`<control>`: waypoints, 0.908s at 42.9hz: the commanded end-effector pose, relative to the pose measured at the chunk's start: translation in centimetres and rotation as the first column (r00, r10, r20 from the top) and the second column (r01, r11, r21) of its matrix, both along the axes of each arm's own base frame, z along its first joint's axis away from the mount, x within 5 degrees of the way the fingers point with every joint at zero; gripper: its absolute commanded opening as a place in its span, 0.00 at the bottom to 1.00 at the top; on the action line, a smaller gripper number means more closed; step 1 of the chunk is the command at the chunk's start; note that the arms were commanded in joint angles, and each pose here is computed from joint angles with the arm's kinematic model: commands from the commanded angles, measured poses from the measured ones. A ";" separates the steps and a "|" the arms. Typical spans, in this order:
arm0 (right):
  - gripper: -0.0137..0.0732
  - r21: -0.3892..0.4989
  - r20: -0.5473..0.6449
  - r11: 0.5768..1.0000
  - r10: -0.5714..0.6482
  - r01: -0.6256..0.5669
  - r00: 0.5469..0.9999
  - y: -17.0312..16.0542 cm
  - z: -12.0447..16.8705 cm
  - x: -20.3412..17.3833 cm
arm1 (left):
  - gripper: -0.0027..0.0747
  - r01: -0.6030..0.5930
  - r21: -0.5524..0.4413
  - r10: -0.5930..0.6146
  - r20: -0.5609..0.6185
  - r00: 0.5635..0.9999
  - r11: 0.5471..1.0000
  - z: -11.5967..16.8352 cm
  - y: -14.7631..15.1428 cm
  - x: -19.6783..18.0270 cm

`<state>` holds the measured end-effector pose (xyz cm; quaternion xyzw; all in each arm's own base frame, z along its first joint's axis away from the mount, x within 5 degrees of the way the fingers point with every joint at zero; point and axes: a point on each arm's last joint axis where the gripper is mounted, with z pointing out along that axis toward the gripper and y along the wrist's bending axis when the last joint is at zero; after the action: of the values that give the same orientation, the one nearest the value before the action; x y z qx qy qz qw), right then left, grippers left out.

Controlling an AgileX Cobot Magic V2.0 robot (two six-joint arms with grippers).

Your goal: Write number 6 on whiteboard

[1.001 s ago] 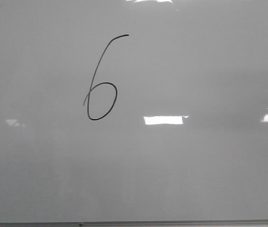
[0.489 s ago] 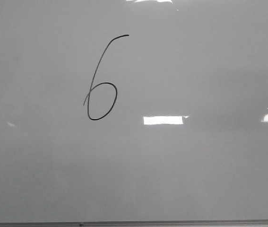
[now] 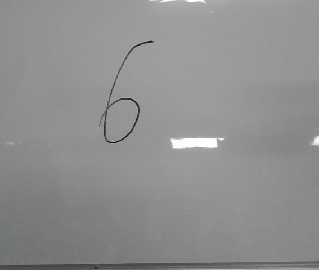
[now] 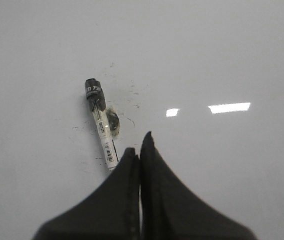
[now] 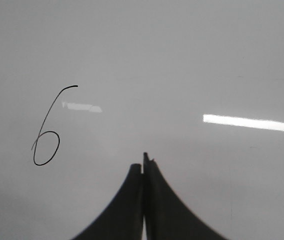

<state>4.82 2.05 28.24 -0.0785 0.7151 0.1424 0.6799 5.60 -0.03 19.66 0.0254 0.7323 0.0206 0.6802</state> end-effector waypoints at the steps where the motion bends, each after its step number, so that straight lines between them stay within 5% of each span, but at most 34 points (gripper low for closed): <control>1: 0.09 0.035 0.086 0.999 -0.034 0.031 0.996 -0.3 1.5 0.0 | 0.01 0.002 -0.021 0.000 0.087 0.996 1.000 0.6 0.0 0.0; 39: 0.09 0.021 0.135 0.997 -0.075 0.073 0.988 -0.6 0.3 0.4 | 0.01 0.002 -0.021 0.000 0.087 0.996 1.000 0.6 0.0 0.0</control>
<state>5.01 1.93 27.79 -0.0723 0.7075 0.1376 0.6894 5.60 -0.03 19.66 0.0254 0.7323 0.0206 0.6802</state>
